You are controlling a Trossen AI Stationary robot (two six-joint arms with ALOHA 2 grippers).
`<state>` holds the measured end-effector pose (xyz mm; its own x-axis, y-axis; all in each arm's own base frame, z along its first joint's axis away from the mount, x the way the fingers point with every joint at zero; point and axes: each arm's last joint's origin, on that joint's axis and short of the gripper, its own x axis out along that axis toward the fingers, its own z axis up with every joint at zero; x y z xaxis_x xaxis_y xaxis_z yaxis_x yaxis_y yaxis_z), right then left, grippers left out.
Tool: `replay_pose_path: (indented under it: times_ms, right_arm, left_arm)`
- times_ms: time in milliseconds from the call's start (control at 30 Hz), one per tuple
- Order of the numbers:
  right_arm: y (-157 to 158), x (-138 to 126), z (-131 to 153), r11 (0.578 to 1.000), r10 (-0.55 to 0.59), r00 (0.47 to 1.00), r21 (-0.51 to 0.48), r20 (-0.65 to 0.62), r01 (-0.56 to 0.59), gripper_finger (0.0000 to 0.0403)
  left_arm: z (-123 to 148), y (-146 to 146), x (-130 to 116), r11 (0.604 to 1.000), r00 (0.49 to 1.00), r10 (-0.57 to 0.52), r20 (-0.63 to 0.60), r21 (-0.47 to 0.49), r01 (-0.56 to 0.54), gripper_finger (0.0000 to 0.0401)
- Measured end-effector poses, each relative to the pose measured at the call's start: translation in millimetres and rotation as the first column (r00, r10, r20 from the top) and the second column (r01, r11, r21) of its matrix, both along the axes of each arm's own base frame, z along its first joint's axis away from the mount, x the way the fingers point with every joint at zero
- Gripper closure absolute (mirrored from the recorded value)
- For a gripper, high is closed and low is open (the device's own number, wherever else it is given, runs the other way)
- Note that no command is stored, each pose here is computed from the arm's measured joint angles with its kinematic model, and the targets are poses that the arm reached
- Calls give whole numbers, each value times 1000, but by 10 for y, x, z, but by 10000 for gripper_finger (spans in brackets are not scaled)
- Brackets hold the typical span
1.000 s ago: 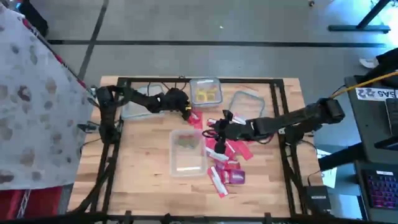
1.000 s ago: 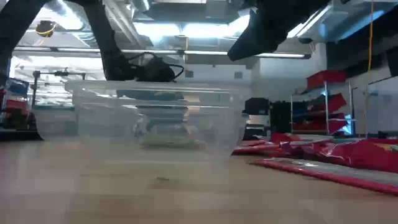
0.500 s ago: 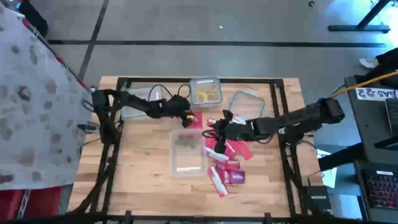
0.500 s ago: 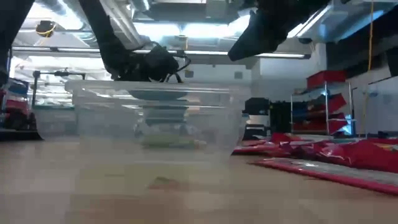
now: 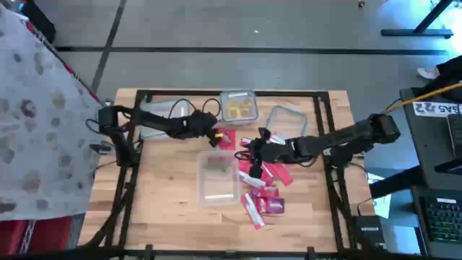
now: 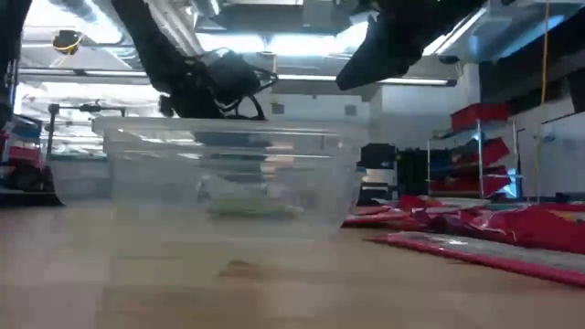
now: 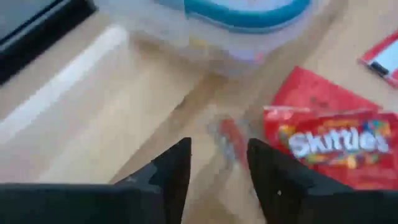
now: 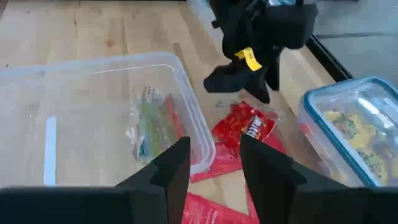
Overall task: Sort candy
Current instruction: Put the red candy stick into the rectangular transparent bin
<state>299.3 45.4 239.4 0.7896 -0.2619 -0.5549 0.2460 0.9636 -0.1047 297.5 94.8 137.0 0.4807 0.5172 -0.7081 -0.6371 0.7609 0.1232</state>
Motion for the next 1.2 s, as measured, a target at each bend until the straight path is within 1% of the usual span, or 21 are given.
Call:
replay_pose_path:
  times_ms: [100, 200, 333, 567, 667, 733, 900, 1033, 1133, 1200]
  right_arm:
    - [0, 1, 2, 1000, 0, 1000, 0, 2, 0, 276]
    - [1, 5, 6, 1000, 1, 1000, -1, 7, -1, 276]
    - [1, 4, 6, 1000, 2, 1000, -2, 7, -2, 276]
    - [1, 4, 5, 1000, 2, 1000, -2, 6, -2, 276]
    - [1, 4, 5, 1000, 2, 1000, -2, 6, -2, 276]
    - [1, 7, 3, 1000, 2, 1000, -1, 7, -2, 276]
    - [5, 26, -27, 1000, 1, 1000, -3, 1, -1, 276]
    - [8, 40, -66, 1000, 0, 1000, 1, -13, 0, 276]
    - [11, 38, -73, 1000, 6, 1000, 6, -20, -6, 276]
    - [11, 40, -71, 1000, 6, 1000, 6, -17, -6, 276]
  left_arm:
    - [-30, -102, -22, 998, 998, -40, -45, -44, 38, 258]
    - [-37, -175, 1, 988, 994, -109, -21, -109, 107, 258]
    - [-50, -228, 1, 982, 990, -136, -28, -140, 131, 258]
    - [-61, -232, -13, 980, 990, -135, -43, -151, 127, 258]
    - [-74, -238, -9, 976, 991, -129, -28, -183, 122, 258]
    - [-115, -238, -4, 973, 993, -114, -28, -205, 106, 258]
    - [-275, -223, 44, 974, 994, -94, -47, -210, 82, 258]
    - [-341, -220, 41, 978, 994, -69, -82, -204, 51, 259]
    - [-352, -223, 24, 979, 992, -69, -111, -199, 46, 278]
    - [-357, -215, 12, 980, 989, -69, -127, -193, 44, 308]
